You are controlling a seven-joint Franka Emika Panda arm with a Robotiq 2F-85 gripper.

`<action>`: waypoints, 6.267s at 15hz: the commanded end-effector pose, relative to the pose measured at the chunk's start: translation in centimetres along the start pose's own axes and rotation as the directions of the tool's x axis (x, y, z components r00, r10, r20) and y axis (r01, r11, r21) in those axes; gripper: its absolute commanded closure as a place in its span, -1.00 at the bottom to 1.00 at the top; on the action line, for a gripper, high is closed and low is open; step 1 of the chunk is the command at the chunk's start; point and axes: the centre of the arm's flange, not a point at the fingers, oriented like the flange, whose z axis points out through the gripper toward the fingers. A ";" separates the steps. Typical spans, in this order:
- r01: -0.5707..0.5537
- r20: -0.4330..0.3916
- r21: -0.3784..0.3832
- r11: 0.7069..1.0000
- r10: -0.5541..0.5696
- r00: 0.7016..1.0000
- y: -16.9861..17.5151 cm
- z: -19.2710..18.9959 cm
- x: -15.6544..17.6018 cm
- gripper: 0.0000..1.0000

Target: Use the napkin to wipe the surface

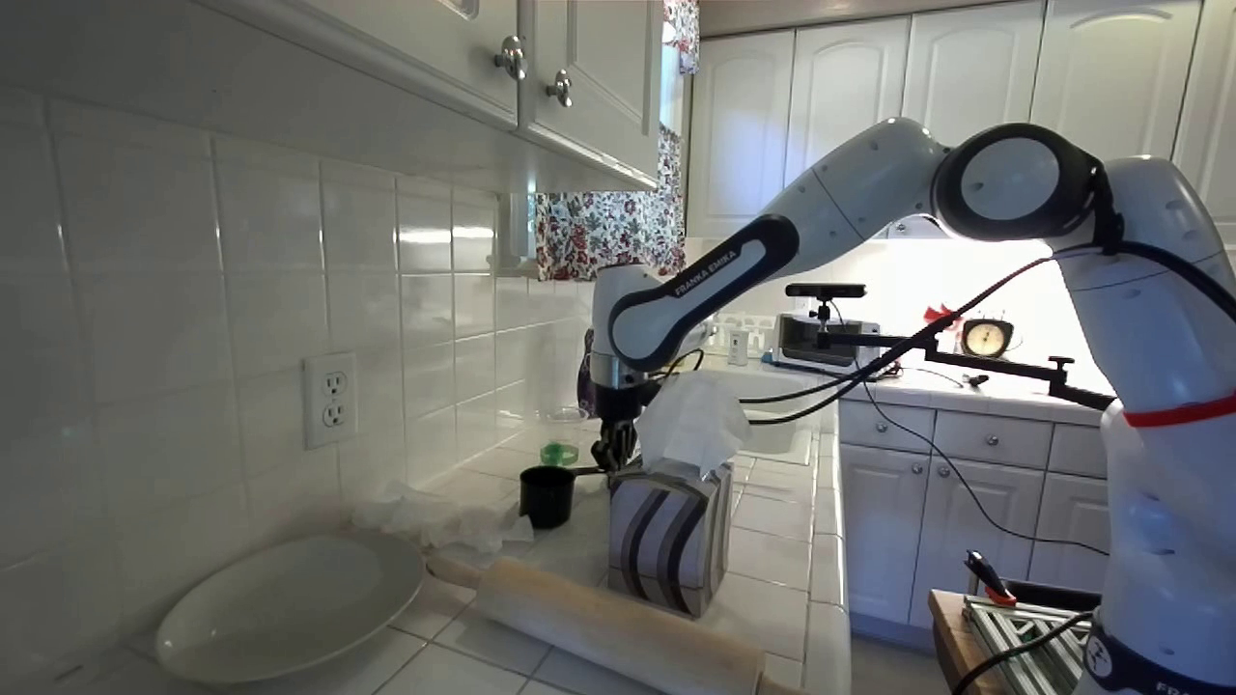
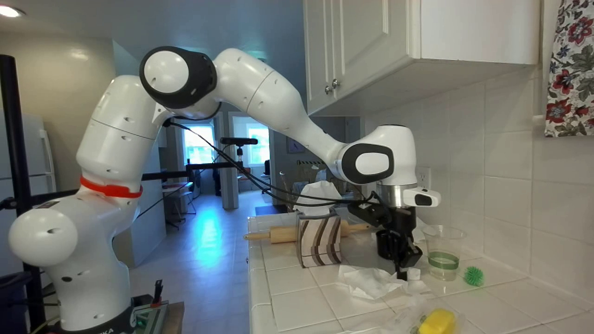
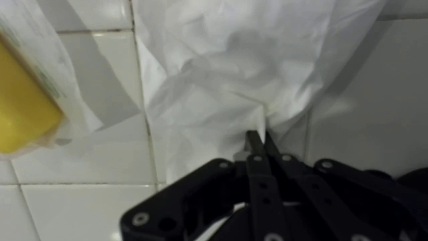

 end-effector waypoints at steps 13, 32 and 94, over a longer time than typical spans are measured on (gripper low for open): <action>-0.010 0.022 -0.020 1.000 0.010 1.000 3.4 -0.5 -0.8 0.99; 0.028 0.115 0.024 0.999 -0.031 0.993 -0.8 -0.2 -1.2 0.99; 0.033 0.053 -0.034 0.999 -0.031 0.998 -0.7 0.7 1.2 0.99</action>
